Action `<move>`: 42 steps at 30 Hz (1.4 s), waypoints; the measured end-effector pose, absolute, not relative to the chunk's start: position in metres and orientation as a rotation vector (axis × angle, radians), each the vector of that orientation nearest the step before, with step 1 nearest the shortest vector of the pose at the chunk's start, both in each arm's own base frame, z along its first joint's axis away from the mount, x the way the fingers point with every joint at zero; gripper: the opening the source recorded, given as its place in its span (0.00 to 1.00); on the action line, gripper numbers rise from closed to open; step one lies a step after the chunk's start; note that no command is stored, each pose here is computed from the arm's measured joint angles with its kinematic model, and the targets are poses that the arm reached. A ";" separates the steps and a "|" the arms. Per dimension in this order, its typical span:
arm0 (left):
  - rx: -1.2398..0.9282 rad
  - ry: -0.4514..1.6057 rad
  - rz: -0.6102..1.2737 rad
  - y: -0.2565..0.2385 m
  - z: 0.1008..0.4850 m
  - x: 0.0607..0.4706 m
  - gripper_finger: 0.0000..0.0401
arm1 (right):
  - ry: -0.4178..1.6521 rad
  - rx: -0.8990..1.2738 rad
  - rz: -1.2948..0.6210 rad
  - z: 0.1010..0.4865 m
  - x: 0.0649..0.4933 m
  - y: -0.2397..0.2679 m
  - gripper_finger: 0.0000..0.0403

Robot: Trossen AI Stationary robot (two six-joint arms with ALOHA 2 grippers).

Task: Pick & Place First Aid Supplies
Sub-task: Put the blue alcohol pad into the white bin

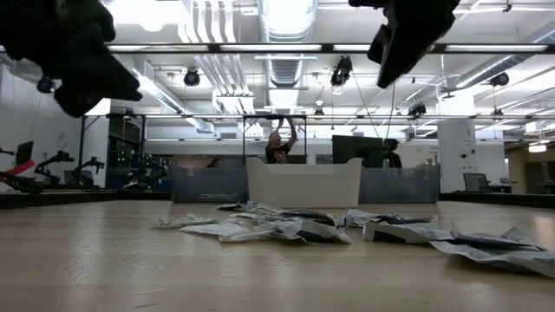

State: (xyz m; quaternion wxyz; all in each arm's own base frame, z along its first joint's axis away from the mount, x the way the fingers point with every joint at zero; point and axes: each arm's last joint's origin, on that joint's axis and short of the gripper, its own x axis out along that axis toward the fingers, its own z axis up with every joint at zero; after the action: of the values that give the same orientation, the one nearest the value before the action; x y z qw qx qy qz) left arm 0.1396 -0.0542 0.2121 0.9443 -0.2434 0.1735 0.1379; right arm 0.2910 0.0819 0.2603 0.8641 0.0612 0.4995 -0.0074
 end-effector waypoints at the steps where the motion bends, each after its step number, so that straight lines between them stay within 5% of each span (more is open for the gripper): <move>1: -0.513 0.347 0.282 -0.053 0.209 0.136 0.24 | 1.085 0.130 -0.031 0.259 0.292 0.082 0.04; 13: -0.754 0.318 0.297 -0.046 0.188 0.123 0.24 | 1.158 0.267 -0.049 0.262 0.308 0.090 0.04; 20: -0.477 0.291 0.112 -0.050 0.198 0.126 0.24 | 1.173 0.418 -0.076 0.265 0.306 0.092 0.06; 26: -0.352 0.238 -0.116 -0.055 0.205 0.124 0.24 | 1.214 0.488 -0.058 0.261 0.304 0.103 0.17; 42: -0.349 0.113 -0.319 -0.055 0.178 0.114 0.24 | 1.345 0.494 -0.235 0.205 0.316 0.138 0.46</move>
State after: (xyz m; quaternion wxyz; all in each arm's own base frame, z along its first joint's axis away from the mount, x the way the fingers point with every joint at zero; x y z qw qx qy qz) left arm 0.1140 -0.0548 0.1784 0.9706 -0.1728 0.0561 -0.1579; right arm 0.3164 0.1375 0.2045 0.7479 0.2261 0.6148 -0.1074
